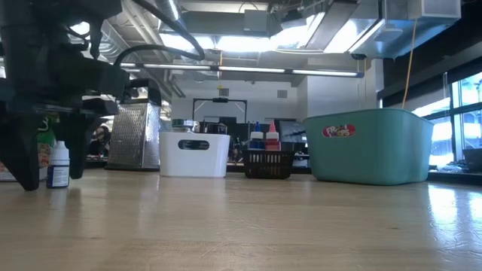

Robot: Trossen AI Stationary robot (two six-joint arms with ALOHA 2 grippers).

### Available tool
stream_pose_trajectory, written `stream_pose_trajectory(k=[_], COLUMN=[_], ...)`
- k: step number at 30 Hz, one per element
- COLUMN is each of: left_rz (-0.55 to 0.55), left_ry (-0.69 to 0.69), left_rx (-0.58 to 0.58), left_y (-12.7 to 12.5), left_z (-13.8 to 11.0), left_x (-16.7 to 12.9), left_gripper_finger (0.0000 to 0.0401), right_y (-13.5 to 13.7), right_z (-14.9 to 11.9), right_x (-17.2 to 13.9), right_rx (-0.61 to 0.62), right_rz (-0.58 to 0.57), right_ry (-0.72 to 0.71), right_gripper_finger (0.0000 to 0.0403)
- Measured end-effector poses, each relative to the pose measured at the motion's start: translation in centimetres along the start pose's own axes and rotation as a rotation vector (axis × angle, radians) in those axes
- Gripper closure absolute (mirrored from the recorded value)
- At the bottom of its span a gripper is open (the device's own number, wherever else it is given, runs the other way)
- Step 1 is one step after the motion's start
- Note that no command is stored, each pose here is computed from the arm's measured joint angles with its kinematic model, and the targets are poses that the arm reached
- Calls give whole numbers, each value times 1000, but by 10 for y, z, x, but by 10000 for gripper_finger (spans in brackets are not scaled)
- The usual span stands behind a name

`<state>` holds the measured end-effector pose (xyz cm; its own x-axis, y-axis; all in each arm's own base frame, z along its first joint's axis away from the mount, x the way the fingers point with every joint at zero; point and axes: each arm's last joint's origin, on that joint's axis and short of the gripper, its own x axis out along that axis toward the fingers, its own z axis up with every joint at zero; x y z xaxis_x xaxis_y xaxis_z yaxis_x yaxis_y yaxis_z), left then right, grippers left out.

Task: Pick & Place Kitchen Items
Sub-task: Put the small blue food coloring bottle into the black bin

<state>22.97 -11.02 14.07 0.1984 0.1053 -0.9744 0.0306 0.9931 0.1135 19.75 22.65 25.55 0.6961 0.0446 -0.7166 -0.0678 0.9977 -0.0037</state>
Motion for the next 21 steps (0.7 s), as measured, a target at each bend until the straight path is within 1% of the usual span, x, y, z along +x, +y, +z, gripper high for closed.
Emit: stream_pose_trajectory(k=[5, 8, 11, 15, 21], left_rz=[-2, -2, -8, -12, 35], left_ry=[-3, -4, -9, -16, -44], left_rx=[14, 10, 13, 49, 86], left_y=[0, 0, 0, -1, 0], left_z=[0, 1, 1, 2, 4], left_x=[0, 0, 0, 0, 1], left_gripper_finger=[140, 151, 172, 208, 265], right_y=[0, 0, 0, 2, 6], right_z=[0, 0, 0, -3, -7], right_x=[0, 0, 1, 6, 15], right_rx=[0, 0, -1, -8, -25], right_rz=[0, 0, -1, -13, -31], right_ry=[0, 0, 1, 13, 36], right_gripper_finger=[111, 111, 111, 111, 111])
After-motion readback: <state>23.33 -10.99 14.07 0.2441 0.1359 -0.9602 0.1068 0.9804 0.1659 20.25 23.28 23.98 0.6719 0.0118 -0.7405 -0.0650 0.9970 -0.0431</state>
